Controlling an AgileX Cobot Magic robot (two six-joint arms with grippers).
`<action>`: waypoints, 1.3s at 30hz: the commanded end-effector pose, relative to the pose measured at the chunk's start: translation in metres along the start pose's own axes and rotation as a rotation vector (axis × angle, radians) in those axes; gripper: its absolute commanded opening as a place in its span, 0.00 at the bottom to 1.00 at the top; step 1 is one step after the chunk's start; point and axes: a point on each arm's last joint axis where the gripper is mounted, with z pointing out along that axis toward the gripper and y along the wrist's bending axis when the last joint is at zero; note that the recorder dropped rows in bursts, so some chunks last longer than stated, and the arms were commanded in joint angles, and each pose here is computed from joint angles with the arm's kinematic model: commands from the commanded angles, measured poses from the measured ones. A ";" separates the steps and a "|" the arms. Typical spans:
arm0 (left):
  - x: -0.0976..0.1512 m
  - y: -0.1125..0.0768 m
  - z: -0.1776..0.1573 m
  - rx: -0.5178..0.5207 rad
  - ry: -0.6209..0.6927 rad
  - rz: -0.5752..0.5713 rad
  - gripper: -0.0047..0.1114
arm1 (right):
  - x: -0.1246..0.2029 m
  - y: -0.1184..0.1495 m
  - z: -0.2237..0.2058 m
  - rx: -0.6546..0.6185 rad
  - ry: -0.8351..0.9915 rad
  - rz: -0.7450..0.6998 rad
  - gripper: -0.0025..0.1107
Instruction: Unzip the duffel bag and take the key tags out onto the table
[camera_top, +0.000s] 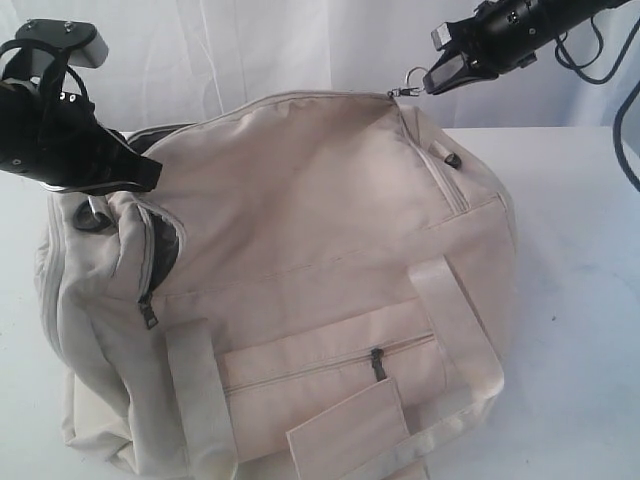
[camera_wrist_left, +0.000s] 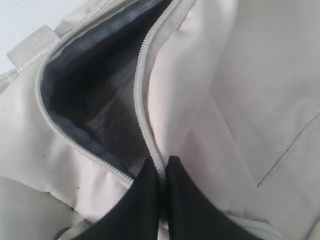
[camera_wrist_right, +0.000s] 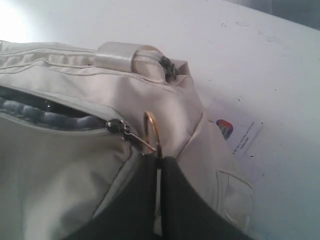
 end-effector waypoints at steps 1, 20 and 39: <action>-0.001 0.000 -0.001 0.004 0.000 -0.005 0.04 | -0.004 0.001 -0.019 0.038 -0.031 -0.005 0.02; -0.058 -0.024 -0.046 0.111 -0.073 0.202 0.56 | -0.016 0.027 -0.022 -0.083 -0.109 -0.022 0.02; -0.136 -0.055 0.090 0.230 -0.117 0.511 0.46 | -0.019 0.034 -0.019 -0.124 -0.127 -0.022 0.02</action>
